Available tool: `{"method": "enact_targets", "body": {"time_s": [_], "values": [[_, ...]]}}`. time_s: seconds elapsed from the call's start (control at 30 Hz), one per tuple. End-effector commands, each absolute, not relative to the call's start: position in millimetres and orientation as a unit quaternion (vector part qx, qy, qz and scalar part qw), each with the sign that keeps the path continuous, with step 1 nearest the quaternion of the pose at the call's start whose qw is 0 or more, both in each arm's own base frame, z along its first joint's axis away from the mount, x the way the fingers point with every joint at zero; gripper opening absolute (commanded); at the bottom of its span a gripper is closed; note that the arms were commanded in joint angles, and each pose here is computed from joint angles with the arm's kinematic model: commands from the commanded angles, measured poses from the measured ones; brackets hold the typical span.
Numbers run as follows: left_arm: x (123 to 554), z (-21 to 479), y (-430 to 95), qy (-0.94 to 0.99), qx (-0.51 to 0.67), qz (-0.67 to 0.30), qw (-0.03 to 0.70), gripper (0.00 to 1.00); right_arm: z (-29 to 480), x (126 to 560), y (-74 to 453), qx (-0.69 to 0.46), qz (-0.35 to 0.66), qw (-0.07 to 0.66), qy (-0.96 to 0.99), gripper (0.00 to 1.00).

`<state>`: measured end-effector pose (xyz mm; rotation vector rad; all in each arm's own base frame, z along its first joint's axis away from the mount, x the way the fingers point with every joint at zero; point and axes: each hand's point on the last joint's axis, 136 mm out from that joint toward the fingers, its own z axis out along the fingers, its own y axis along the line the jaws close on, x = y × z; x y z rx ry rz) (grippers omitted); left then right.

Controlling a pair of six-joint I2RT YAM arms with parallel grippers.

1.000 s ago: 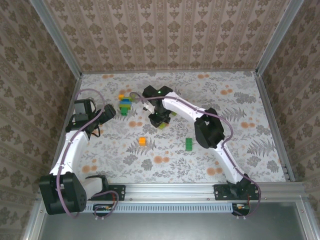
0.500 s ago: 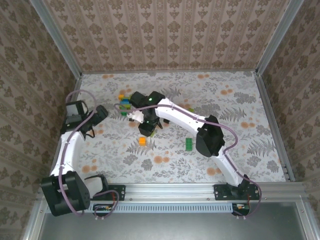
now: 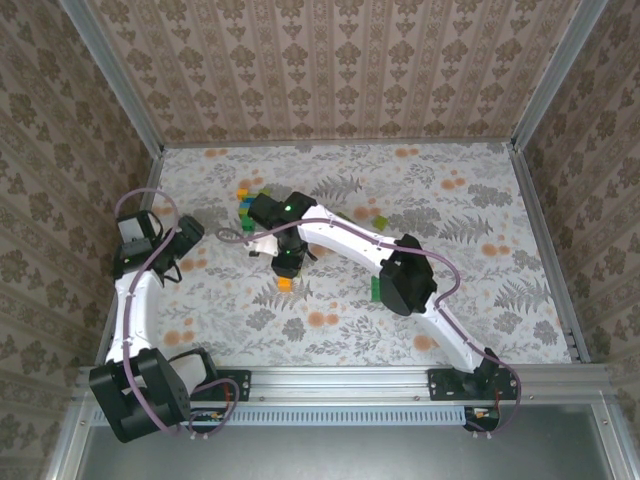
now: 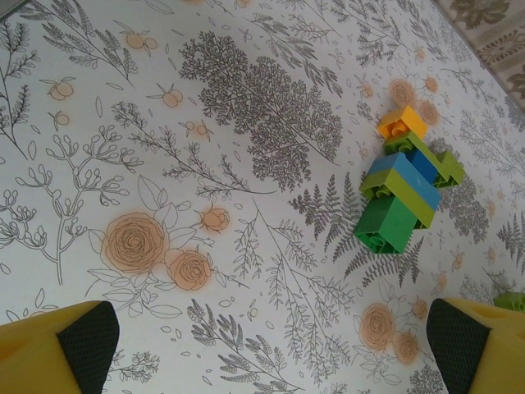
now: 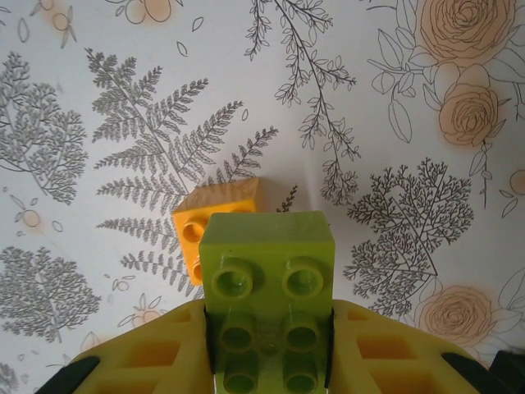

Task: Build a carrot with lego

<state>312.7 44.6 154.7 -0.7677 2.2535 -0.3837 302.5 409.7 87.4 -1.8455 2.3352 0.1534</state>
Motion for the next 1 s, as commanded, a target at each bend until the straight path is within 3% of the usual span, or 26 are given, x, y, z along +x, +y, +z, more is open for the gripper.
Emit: {"method": "enact_targets", "body": {"time_s": [0.0,0.97], "values": [[313,156,43,0.869,-0.3,-0.159,0.359,1.0,79,302,409,-0.642,0.038,0.069,0.763,0.3],[315,157,39,0.869,-0.294,-0.171,0.36,1.0,71,283,420,-0.674,0.051,0.045,0.736,0.3]]}}
